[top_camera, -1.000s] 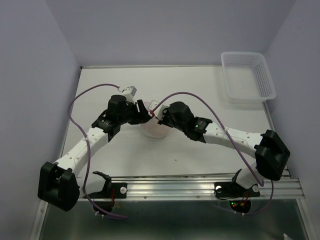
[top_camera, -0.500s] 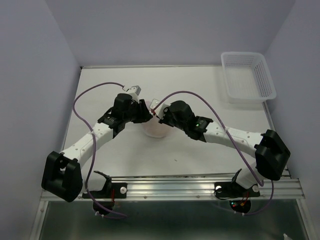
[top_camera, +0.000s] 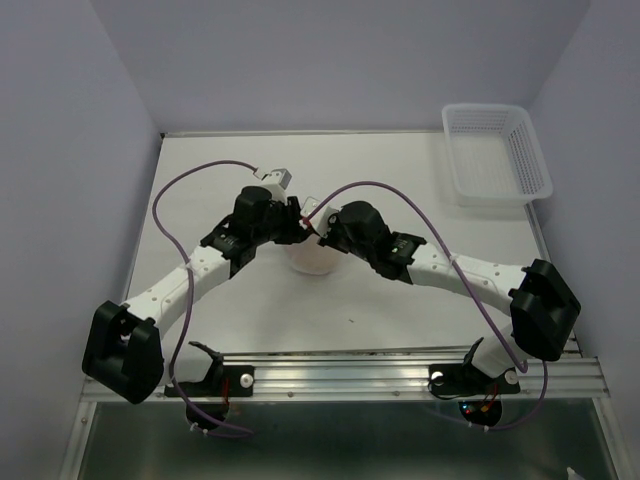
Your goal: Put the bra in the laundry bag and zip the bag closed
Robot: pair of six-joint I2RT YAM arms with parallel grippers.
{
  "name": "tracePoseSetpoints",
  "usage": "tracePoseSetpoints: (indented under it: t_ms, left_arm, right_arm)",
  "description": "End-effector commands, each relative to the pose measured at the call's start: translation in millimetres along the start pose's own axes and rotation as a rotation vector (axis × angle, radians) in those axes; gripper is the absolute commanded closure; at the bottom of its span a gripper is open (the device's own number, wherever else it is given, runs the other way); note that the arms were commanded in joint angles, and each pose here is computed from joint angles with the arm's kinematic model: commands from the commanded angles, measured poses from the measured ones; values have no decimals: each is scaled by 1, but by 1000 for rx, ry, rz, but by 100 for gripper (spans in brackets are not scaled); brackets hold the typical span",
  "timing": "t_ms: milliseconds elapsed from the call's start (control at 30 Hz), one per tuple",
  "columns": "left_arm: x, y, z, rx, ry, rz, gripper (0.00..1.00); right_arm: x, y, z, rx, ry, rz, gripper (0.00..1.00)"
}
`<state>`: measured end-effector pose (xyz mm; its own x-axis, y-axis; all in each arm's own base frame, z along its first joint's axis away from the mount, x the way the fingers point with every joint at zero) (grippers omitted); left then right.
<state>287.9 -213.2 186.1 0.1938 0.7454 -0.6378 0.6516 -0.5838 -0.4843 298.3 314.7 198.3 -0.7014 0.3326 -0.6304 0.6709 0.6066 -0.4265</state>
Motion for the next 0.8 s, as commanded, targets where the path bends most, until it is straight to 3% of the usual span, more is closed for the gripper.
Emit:
tracePoseSetpoints:
  t_ms: [0, 133, 500, 533, 667, 767]
  left_arm:
    - [-24, -1, -23, -77, 42, 60, 55]
    - [-26, 0, -26, -78, 33, 54, 69]
    - [-16, -13, -26, -89, 20, -30, 84]
    - [-14, -15, -25, -87, 20, -37, 92]
    - [-3, -20, -16, -70, 15, -89, 100]
    - [4, -25, -13, -69, 8, -121, 100]
  right_arm:
    - [-16, -6, -19, -61, 32, 36, 93]
    - [-15, -6, -19, -60, 33, 35, 93]
    - [-33, -8, -5, -11, 53, 102, 93]
    - [-33, -9, -5, -9, 58, 107, 93]
    - [-52, -14, 12, 25, 76, 157, 95]
    - [-69, -19, 28, 56, 66, 201, 99]
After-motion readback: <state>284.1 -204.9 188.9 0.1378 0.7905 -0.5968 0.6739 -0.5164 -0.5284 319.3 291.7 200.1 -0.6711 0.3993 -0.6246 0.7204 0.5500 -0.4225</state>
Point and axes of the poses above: each gripper's point midway between its finger pads, its own y axis out along the fingers, its own x axis along the line the jaws close on, z = x × y, the point moved 3 cm from there along -y, back along the fingers, and after that the axes turned 12 degrees about -y, right-handed, at the moved point
